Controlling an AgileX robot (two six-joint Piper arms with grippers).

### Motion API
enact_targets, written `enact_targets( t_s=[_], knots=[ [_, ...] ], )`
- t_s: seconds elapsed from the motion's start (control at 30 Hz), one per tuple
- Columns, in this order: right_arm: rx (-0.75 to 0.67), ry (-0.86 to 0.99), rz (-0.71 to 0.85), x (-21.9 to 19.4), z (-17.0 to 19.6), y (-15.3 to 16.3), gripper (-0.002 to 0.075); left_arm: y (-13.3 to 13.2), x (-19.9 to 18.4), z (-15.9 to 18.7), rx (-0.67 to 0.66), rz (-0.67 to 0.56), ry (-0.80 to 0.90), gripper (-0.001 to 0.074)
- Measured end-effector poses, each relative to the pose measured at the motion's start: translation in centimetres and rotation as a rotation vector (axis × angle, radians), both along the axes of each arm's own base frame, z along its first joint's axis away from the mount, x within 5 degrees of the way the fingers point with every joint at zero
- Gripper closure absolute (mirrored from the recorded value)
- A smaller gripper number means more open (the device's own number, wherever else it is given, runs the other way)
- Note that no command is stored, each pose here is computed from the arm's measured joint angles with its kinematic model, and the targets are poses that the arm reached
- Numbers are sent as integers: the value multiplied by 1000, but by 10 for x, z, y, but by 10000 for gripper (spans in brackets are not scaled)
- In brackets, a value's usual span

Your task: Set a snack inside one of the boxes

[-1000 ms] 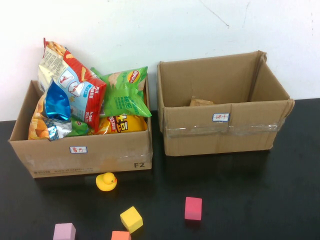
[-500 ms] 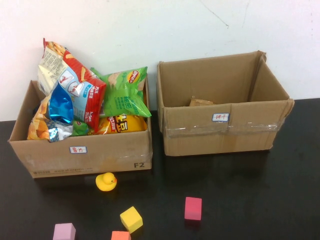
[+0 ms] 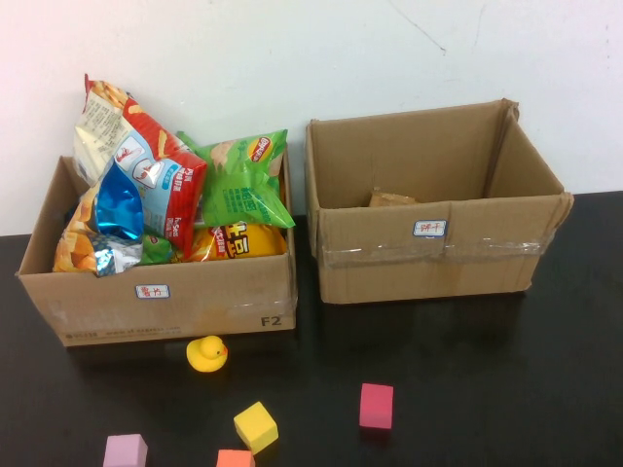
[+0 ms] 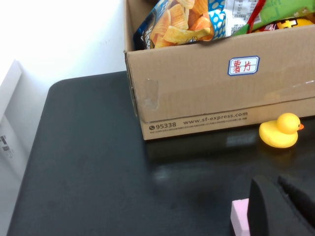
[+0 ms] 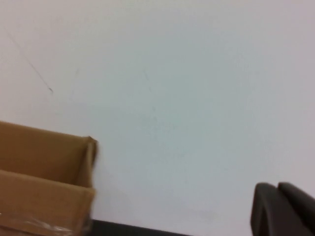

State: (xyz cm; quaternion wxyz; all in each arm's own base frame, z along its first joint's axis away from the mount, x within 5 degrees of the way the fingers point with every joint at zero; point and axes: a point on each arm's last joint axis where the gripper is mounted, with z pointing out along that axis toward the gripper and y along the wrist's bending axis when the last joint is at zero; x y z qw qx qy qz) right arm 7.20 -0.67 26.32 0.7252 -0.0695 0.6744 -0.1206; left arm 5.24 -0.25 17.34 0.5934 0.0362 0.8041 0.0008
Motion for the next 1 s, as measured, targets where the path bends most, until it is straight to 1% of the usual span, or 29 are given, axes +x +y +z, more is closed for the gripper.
enact_targets(
  t_s=[0.07,0.13,0.17,0.2,0.23,0.3,0.47,0.53,0.63,0.73,0.83,1.0],
  knots=[
    [53,4,50,1,-8,4,727,0,0,0,0,0,0,736],
    [133,97,108,0,-20,10,727,0,0,0,0,0,0,736],
    [164,242,86,-4,-35,10,727,0,0,0,-2,1,0,736],
    [188,317,50,-8,-44,8,727,0,0,0,-4,1,0,736],
    [211,364,12,-11,-50,6,727,0,0,0,-6,2,0,736],
    [211,428,-53,-19,-64,3,727,0,0,0,-6,2,0,736],
    [208,386,-88,-21,-87,0,727,0,0,0,-6,2,0,736],
    [199,336,-87,-19,-89,0,727,0,0,0,-6,2,0,736],
    [191,312,-58,-18,-87,1,727,0,0,0,-6,2,0,736],
    [182,322,14,-18,-88,5,727,0,0,0,-8,2,0,736],
    [200,381,75,-19,-92,9,727,0,0,0,-8,2,0,736],
    [257,407,68,-20,-95,8,727,0,0,0,-8,2,0,736]
  ],
)
